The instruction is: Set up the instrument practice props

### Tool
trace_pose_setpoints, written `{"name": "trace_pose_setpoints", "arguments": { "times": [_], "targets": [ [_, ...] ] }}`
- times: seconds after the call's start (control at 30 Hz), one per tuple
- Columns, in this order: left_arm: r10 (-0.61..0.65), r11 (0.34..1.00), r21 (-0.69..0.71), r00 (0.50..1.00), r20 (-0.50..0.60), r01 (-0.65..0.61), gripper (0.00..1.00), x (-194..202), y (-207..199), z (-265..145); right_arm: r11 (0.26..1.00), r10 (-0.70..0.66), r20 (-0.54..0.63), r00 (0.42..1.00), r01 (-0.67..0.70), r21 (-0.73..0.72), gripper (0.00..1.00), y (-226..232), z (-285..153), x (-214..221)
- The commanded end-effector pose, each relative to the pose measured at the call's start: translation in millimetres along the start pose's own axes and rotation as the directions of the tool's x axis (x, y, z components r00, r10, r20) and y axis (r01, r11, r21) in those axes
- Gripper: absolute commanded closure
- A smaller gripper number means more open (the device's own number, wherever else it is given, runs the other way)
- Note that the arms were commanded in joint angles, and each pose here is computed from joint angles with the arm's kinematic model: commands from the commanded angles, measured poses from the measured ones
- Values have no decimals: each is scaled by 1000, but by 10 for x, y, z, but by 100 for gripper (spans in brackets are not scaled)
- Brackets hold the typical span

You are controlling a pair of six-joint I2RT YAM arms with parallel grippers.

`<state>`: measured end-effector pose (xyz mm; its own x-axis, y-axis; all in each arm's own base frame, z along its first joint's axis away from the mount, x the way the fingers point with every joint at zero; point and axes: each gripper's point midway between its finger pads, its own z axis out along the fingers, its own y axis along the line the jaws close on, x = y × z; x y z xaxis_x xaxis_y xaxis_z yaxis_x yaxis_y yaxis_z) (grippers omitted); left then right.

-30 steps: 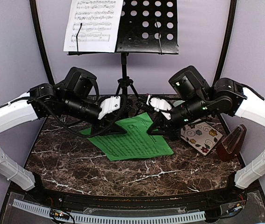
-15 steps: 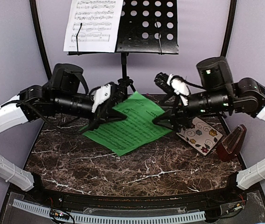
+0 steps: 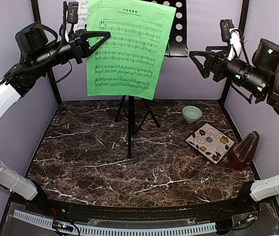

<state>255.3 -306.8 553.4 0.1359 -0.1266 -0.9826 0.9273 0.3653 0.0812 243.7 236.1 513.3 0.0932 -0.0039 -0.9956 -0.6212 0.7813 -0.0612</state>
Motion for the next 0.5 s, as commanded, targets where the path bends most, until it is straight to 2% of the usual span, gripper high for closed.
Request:
{"name": "trace_pose_setpoints", "arguments": {
  "times": [0.0, 0.2, 0.47],
  "targets": [
    [-129, 991, -10, 975, 182, 133, 100, -617, 334, -144, 987, 114, 150, 982, -129, 99, 21, -229, 102, -391],
    [-235, 946, -146, 921, 310, 290, 100, -848, 1093, -315, 968, 169, 199, 965, -200, 151, 30, -359, 287, -568],
    [-159, 924, -247, 880, 447, 292, 100, -1161, 1382, -402, 960, 199, 201, 959, -232, 158, 34, -341, 665, -693]
  ]
}}
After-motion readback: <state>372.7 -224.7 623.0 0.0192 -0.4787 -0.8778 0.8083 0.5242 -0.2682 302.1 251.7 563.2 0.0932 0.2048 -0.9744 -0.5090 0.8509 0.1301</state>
